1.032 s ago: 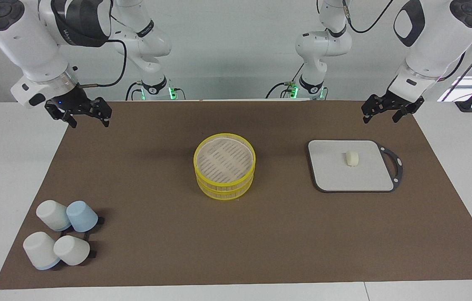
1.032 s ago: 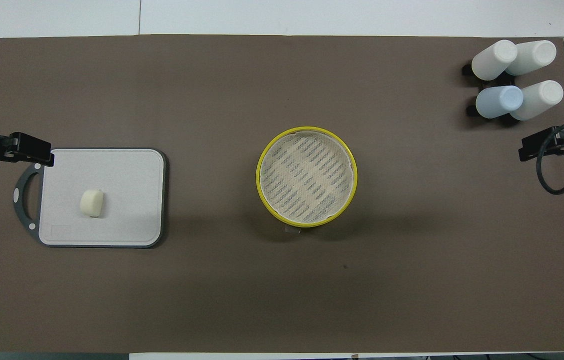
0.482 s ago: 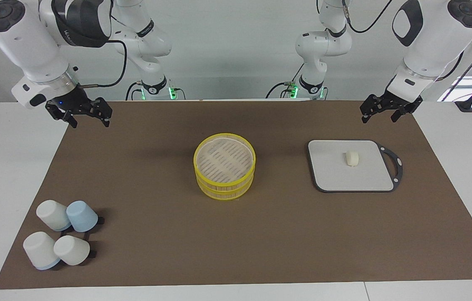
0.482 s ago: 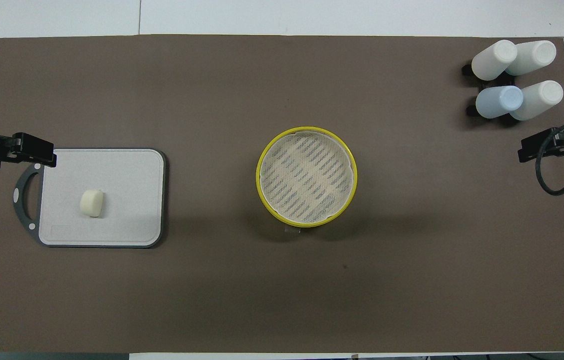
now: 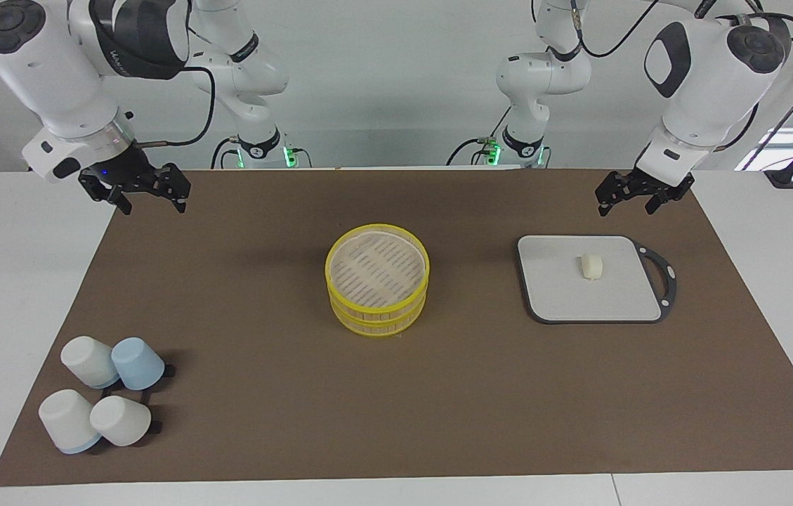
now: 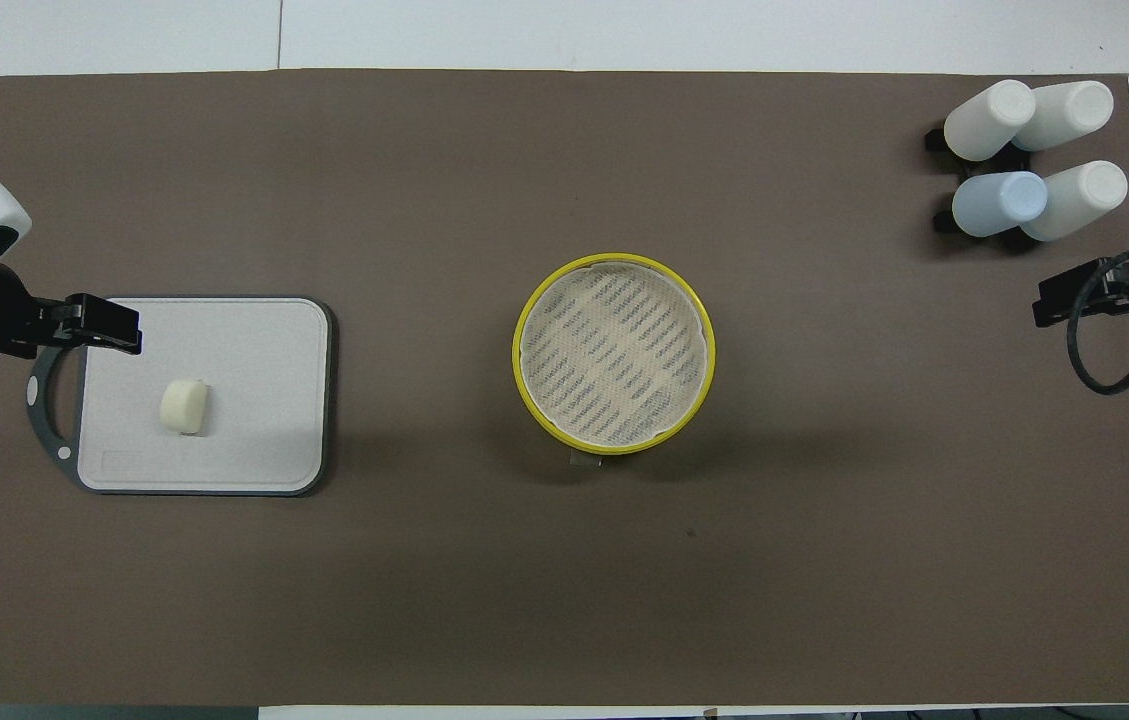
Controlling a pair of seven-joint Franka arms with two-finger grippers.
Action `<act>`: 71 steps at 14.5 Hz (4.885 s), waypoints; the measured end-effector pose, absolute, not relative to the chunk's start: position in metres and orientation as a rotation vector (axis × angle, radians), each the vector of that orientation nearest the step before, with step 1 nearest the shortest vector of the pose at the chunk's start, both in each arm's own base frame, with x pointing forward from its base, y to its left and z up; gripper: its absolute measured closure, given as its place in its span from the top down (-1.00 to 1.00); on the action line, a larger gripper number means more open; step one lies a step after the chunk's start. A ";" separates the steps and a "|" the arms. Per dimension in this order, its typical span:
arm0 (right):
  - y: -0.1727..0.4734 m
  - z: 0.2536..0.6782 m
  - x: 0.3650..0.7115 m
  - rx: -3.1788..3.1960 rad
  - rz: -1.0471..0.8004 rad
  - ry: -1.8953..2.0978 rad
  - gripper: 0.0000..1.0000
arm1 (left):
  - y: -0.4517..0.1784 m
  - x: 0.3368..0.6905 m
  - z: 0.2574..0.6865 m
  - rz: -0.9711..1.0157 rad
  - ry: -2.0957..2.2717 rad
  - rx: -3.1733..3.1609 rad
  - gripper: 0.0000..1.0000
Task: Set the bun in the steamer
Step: 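Grasp the steamer lid with the right gripper while the left gripper grasps the bun, then lift the lid toward the bottles while the left gripper carries the bun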
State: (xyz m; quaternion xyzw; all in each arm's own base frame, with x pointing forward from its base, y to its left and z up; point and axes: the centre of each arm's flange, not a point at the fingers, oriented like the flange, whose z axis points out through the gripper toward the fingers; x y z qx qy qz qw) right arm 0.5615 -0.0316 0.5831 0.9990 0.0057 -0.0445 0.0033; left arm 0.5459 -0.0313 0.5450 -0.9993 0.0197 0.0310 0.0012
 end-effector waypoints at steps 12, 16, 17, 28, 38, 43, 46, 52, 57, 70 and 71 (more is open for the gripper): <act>0.098 0.559 0.568 3.126 -0.051 -0.039 1.00 | -0.003 0.527 0.405 0.123 -0.009 -3.139 1.00; 0.196 0.531 0.565 3.132 -0.016 -0.115 1.00 | -0.002 0.520 0.385 0.135 -0.010 -3.138 1.00; 0.224 0.523 0.562 3.133 -0.009 -0.142 1.00 | -0.002 0.518 0.378 0.134 -0.012 -3.138 1.00; 0.428 0.429 0.557 3.171 0.053 -0.323 1.00 | 0.013 0.514 0.335 0.073 0.029 -3.144 1.00; 0.454 0.389 0.544 3.144 -0.008 -0.258 0.96 | 0.013 0.516 0.311 0.112 0.088 -3.145 1.00; 0.453 0.388 0.544 3.139 -0.012 -0.270 -0.15 | 0.013 0.516 0.311 0.112 0.090 -3.145 0.83; 0.453 0.389 0.543 3.118 0.018 -0.244 -0.76 | 0.013 0.516 0.311 0.112 0.091 -3.145 0.54; 0.439 0.433 0.556 3.091 0.006 -0.277 -0.81 | 0.011 0.524 0.324 0.132 0.096 -3.145 -0.15; 0.319 0.520 0.609 3.117 0.059 -0.155 -0.81 | -0.018 0.574 0.400 0.200 -0.029 -3.155 -0.14; -0.034 0.533 0.680 3.093 0.037 0.217 -0.81 | -0.410 0.581 0.424 0.212 -0.510 -3.177 -0.14; -0.040 0.532 0.680 3.092 0.042 0.217 -0.81 | -0.425 0.575 0.415 0.220 -0.485 -3.175 -0.14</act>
